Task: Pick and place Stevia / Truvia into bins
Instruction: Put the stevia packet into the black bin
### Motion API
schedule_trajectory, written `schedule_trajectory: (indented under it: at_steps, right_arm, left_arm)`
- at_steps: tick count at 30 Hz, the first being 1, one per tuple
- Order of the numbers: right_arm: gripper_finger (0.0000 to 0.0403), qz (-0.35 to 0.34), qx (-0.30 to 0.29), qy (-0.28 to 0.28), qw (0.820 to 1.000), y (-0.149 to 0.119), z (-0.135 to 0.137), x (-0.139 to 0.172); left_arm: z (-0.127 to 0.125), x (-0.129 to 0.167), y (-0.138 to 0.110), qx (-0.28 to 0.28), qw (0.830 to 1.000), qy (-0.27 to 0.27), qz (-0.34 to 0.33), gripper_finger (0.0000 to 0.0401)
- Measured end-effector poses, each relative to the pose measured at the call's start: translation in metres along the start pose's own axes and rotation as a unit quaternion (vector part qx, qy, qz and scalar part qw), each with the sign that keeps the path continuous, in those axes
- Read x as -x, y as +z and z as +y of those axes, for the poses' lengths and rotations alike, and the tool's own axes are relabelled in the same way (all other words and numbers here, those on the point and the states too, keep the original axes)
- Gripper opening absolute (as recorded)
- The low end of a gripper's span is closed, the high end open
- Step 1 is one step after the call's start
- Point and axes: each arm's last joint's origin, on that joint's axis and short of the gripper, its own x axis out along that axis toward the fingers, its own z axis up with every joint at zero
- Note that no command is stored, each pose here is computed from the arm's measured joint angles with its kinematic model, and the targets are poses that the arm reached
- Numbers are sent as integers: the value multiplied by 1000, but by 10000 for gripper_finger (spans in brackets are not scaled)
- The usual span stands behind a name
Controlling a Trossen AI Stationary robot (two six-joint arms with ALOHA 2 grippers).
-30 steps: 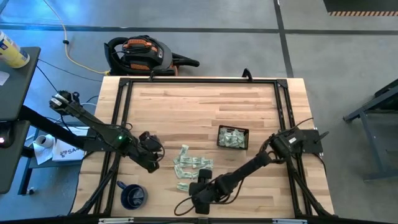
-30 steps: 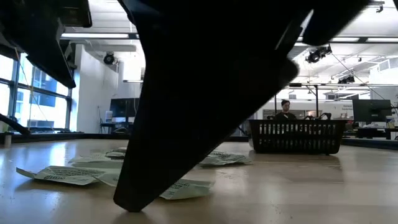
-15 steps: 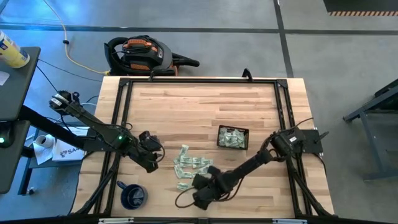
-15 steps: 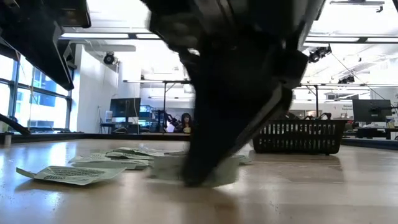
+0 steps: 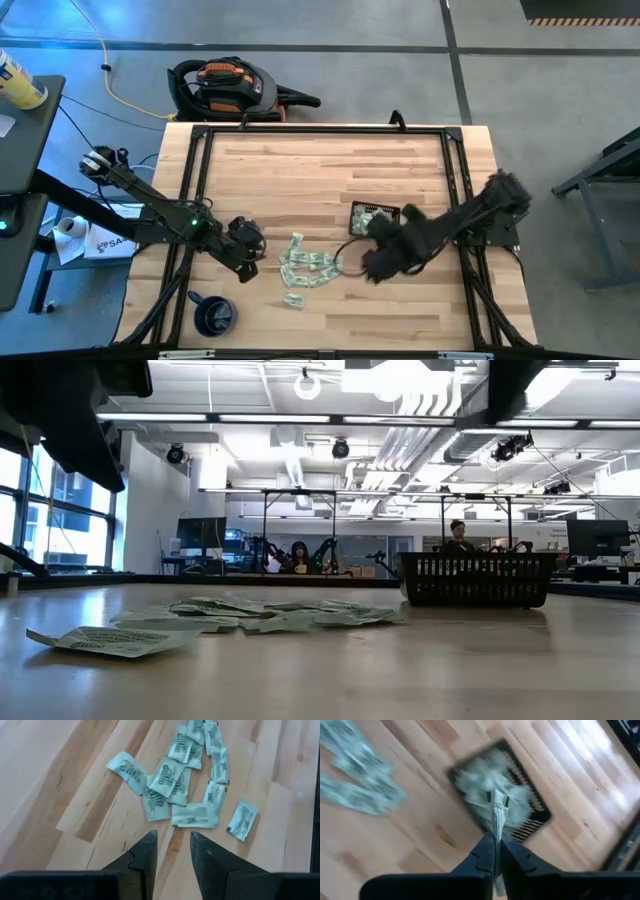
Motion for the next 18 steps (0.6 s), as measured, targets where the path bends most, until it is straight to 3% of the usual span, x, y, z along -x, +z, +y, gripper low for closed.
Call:
schedule_trajectory:
  at_steps: [5,11,18]
  right_arm:
    - [8,41,-6,27,999,-14,-30,-44]
    - [46,49,-11,99,994,-23,-54,-101]
    - [100,72,20,83,994,-27,-76,-131]
  left_arm:
    - [-4,-11,-3,-3,1000,0,15,149]
    - [-16,-34,-7,-1,999,-28,40,149]
    - [-35,-66,-9,16,996,-86,34,159]
